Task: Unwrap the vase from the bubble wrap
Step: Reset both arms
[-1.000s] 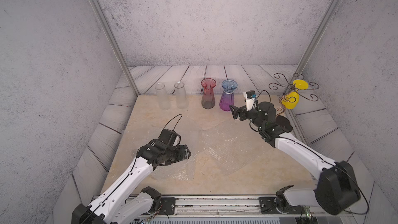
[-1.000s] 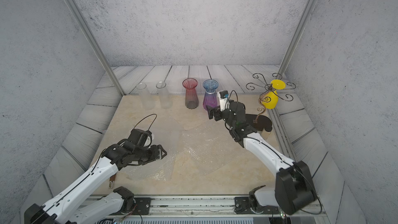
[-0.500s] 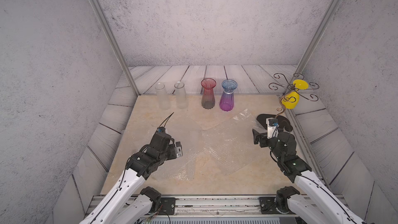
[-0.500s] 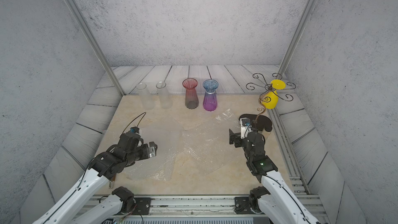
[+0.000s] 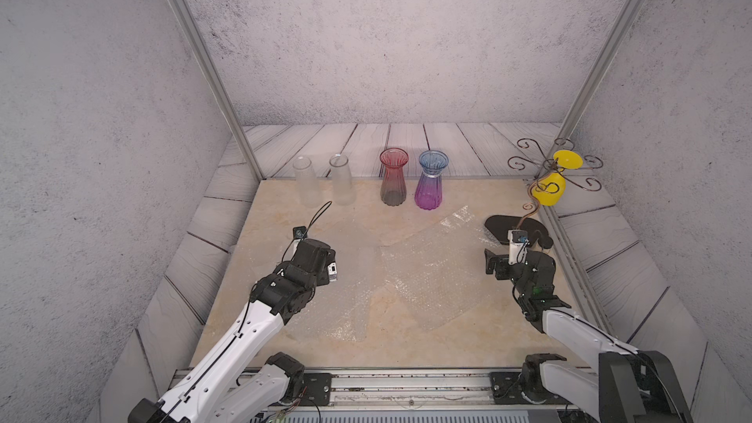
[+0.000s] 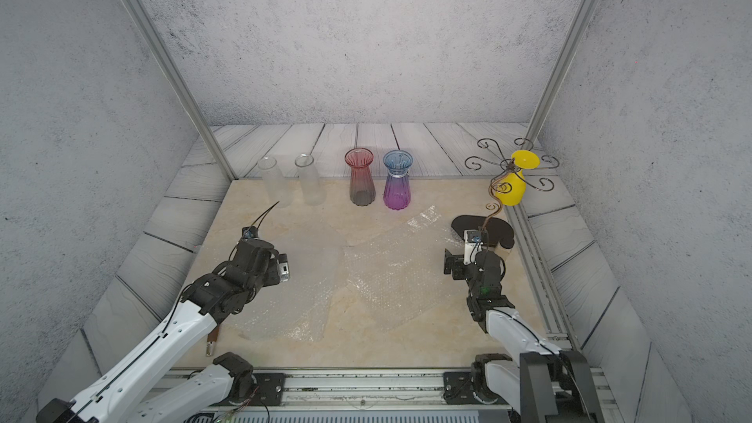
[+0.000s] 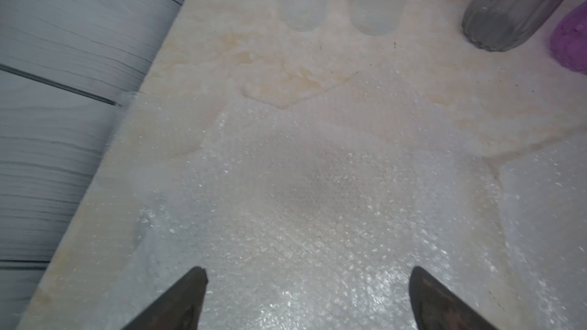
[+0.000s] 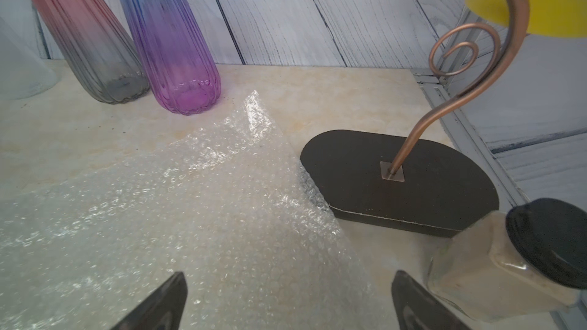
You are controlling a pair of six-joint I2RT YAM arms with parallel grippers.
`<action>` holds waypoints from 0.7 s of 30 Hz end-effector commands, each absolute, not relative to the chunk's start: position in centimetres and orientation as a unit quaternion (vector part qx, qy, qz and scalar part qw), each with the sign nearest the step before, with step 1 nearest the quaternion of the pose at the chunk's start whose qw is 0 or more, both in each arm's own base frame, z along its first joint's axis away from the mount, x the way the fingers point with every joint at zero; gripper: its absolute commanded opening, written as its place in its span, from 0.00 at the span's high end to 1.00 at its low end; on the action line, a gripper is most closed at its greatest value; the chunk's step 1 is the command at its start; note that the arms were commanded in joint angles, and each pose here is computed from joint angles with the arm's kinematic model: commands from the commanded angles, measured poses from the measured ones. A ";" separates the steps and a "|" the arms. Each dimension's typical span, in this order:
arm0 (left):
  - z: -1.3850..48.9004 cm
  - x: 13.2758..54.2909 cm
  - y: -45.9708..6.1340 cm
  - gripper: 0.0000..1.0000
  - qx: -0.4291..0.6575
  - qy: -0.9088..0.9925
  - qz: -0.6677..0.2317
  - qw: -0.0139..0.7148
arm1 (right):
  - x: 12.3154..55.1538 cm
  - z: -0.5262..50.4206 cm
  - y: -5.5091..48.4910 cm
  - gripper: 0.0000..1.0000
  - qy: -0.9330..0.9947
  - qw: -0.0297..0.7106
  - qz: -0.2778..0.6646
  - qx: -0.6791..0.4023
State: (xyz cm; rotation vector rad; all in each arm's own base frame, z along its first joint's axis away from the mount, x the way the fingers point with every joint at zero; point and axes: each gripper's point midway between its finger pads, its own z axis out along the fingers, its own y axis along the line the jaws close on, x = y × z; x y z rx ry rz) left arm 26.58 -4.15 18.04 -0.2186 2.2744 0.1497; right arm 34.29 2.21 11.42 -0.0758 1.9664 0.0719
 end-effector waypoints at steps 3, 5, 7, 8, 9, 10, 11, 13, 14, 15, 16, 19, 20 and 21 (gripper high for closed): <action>18.6 28.4 -1.6 0.01 -0.074 0.844 0.143 0.512 | 36.7 12.5 0.8 0.01 0.796 0.603 0.053 0.014; 19.1 28.6 -1.6 0.01 -0.051 0.818 0.147 0.554 | 37.1 12.0 0.4 0.01 0.814 0.579 0.046 0.014; 19.7 28.7 -1.0 0.00 -0.051 0.796 0.161 0.581 | 37.3 12.4 -0.1 0.01 0.799 0.600 0.037 0.003; 19.7 28.9 -0.5 0.01 -0.056 0.791 0.169 0.585 | 37.5 12.3 -1.0 0.01 0.798 0.602 0.028 0.021; 19.5 29.1 0.0 0.01 -0.063 0.792 0.175 0.582 | 37.7 11.9 -1.6 0.01 0.801 0.597 0.024 0.037; 19.0 29.4 0.6 0.01 -0.072 0.794 0.180 0.576 | 38.0 11.6 -1.8 0.01 0.803 0.595 0.022 0.039; 18.5 29.9 0.9 0.01 -0.076 0.797 0.180 0.571 | 38.5 11.0 -1.9 0.01 0.806 0.590 0.023 0.041; 17.6 31.0 1.2 0.01 -0.074 0.798 0.183 0.570 | 39.3 10.5 -1.8 0.01 0.803 0.594 0.030 0.033; 17.3 31.7 1.4 0.01 -0.080 0.795 0.186 0.572 | 39.3 10.3 -1.7 0.01 0.807 0.589 0.030 0.029; 16.9 32.3 1.6 0.01 -0.085 0.795 0.188 0.570 | 39.2 10.2 -1.7 0.01 0.808 0.587 0.030 0.029; 16.4 33.2 1.8 0.01 -0.084 0.796 0.188 0.569 | 38.9 10.1 -1.8 0.01 0.805 0.591 0.028 0.032; 15.1 36.1 1.8 0.01 -0.057 0.798 0.194 0.568 | 38.0 10.0 -2.9 0.01 0.784 0.618 0.010 0.064; 14.6 37.0 2.0 0.01 -0.057 0.796 0.192 0.571 | 38.2 10.0 -2.9 0.01 0.782 0.619 0.011 0.064; 14.0 37.8 2.2 0.01 -0.057 0.797 0.186 0.571 | 38.4 9.8 -2.9 0.01 0.789 0.611 0.011 0.062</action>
